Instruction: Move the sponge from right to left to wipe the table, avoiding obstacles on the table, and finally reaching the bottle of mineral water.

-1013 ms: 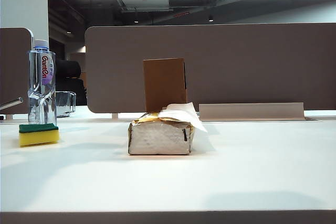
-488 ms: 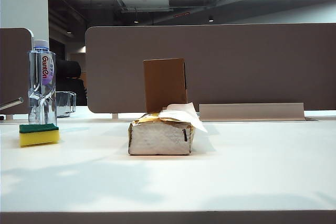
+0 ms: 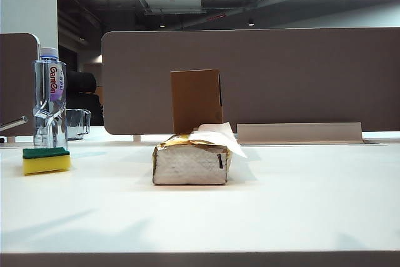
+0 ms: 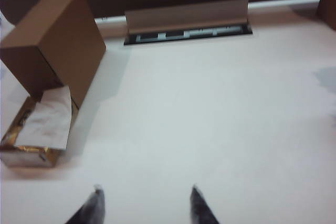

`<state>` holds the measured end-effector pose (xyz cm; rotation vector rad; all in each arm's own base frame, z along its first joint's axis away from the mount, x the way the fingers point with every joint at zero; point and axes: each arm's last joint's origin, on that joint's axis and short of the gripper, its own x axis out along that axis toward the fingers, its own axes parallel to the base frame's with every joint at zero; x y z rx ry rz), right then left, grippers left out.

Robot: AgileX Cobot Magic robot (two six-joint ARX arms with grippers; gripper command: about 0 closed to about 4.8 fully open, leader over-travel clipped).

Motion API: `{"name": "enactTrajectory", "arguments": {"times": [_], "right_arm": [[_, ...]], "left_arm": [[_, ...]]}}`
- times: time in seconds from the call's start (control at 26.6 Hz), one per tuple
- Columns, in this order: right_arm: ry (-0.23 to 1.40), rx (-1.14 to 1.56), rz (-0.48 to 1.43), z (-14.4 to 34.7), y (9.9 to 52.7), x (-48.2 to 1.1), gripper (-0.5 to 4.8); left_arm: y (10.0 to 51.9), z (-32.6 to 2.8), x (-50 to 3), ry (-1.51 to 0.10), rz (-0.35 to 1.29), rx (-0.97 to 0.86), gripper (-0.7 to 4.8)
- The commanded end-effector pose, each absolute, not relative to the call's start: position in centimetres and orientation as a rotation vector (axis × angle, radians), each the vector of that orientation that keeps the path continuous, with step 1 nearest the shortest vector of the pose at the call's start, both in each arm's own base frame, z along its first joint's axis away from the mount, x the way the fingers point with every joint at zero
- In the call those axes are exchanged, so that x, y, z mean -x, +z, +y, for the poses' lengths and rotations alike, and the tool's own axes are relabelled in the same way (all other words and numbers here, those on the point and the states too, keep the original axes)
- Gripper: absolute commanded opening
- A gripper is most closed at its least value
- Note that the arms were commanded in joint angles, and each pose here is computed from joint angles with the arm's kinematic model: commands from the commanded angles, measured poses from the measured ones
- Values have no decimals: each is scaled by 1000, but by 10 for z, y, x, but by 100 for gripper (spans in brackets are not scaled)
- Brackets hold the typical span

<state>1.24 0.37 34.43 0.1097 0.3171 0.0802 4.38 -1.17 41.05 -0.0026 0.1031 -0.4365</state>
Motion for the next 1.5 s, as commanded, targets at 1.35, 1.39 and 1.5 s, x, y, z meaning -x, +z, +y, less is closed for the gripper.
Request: {"name": "enactTrajectory", "arguments": {"times": [1.35,1.39,1.5], "right_arm": [[48,-168,126,2,278,-24,175],[48,-168,118,2,278,-25,175],[51,-166,90,1,274,-32,175]], "left_arm": [[290,-8,-21,-265,16,17,183],[288,-8,-23,-265,17,17,181],[276,-7,-35,-257,18,18,181]]}}
